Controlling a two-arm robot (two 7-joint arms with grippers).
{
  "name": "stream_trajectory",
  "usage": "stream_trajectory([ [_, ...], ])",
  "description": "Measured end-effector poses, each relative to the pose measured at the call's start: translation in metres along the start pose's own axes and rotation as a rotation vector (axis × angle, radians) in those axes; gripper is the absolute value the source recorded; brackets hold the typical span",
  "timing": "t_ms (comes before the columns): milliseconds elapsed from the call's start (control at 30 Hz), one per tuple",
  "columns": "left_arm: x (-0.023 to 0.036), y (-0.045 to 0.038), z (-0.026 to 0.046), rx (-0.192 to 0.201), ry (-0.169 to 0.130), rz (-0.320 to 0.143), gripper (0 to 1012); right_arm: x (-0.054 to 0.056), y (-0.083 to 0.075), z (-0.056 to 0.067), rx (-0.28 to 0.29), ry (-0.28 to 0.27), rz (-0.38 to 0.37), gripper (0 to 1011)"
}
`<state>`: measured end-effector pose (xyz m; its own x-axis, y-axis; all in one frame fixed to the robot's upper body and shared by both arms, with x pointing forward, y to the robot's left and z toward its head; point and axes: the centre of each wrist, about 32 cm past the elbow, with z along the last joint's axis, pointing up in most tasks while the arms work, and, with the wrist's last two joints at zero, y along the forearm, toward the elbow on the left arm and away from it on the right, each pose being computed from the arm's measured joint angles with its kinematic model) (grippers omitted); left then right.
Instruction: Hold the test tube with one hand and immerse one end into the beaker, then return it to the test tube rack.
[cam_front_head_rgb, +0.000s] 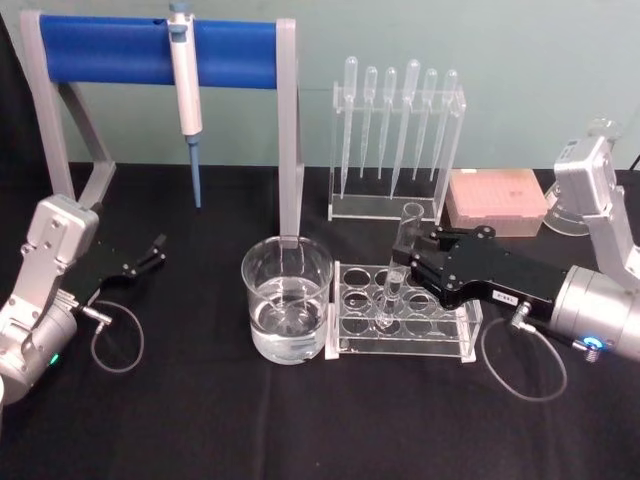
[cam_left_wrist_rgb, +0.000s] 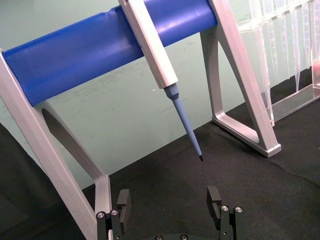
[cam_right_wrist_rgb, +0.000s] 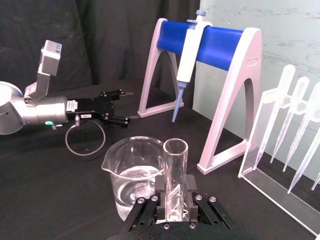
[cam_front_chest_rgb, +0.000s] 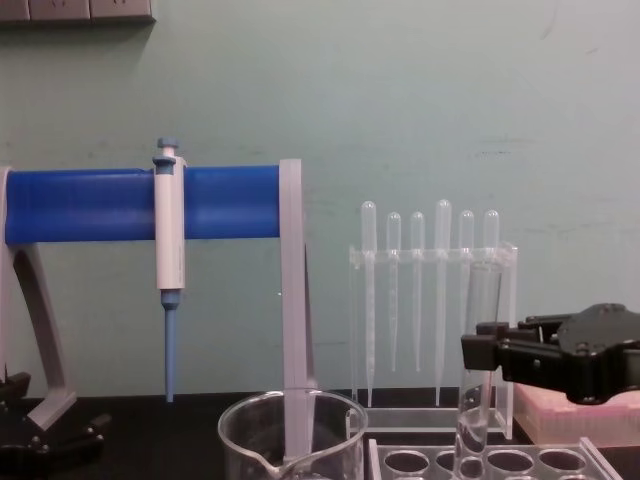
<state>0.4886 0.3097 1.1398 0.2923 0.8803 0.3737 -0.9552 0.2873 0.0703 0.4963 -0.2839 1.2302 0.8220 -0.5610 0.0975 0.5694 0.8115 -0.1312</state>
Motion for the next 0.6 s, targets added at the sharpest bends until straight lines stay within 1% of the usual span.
stream_trajectory([
  [267, 0.0000, 0.0000, 0.0000, 0.000, 0.000, 0.000, 1000, 0.001, 0.003, -0.008, -0.008, 0.006, -0.016, 241],
  [400, 0.0000, 0.0000, 0.0000, 0.000, 0.000, 0.000, 1000, 0.000, 0.005, -0.014, -0.018, 0.016, -0.017, 241],
  [600, 0.0000, 0.0000, 0.0000, 0.000, 0.000, 0.000, 1000, -0.002, 0.007, -0.019, -0.024, 0.027, -0.017, 241],
])
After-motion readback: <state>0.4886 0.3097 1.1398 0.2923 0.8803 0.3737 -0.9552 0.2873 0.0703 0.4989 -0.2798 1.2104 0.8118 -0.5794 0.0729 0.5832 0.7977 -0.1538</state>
